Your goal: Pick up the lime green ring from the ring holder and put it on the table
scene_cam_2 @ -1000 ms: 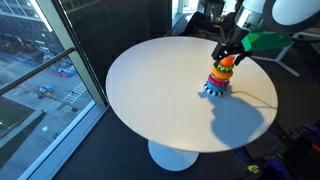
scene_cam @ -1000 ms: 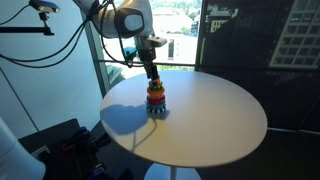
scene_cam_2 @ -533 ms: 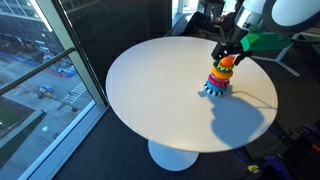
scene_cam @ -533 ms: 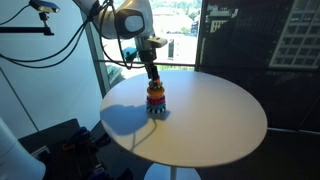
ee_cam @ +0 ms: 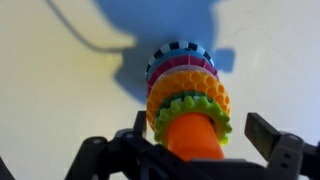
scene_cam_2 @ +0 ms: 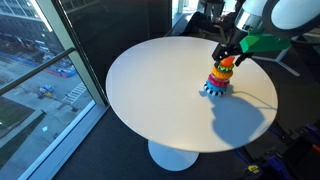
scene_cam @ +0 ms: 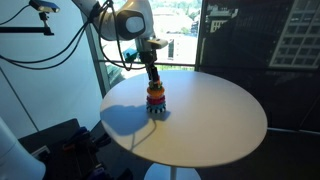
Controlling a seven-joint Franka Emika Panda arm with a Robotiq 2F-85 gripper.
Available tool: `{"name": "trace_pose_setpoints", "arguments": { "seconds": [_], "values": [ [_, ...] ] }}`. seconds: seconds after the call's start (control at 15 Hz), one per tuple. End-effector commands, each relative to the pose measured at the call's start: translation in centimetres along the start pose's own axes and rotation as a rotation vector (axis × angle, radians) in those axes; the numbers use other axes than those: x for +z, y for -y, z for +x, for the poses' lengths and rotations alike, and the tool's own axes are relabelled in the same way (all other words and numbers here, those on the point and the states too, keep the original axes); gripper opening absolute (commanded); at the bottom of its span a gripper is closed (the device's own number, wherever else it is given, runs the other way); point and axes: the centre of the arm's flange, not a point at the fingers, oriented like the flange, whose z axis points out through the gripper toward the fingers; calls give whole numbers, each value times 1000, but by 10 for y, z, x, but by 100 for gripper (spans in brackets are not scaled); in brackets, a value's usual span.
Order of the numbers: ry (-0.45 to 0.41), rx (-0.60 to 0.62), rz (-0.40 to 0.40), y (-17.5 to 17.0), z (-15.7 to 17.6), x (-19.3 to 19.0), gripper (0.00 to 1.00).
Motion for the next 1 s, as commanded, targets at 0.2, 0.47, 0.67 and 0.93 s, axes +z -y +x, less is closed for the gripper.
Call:
{"name": "trace_pose_setpoints", "arguments": {
  "seconds": [0.2,0.47,0.67,0.93],
  "values": [
    [-24,33,-23,3,-1,-1,68],
    [-31,51,-14,4,-2,-9,48],
    [-34,57,-4,2,-3,-18,48],
    [-59,71,14,-2,-3,-38,48]
  ]
}}
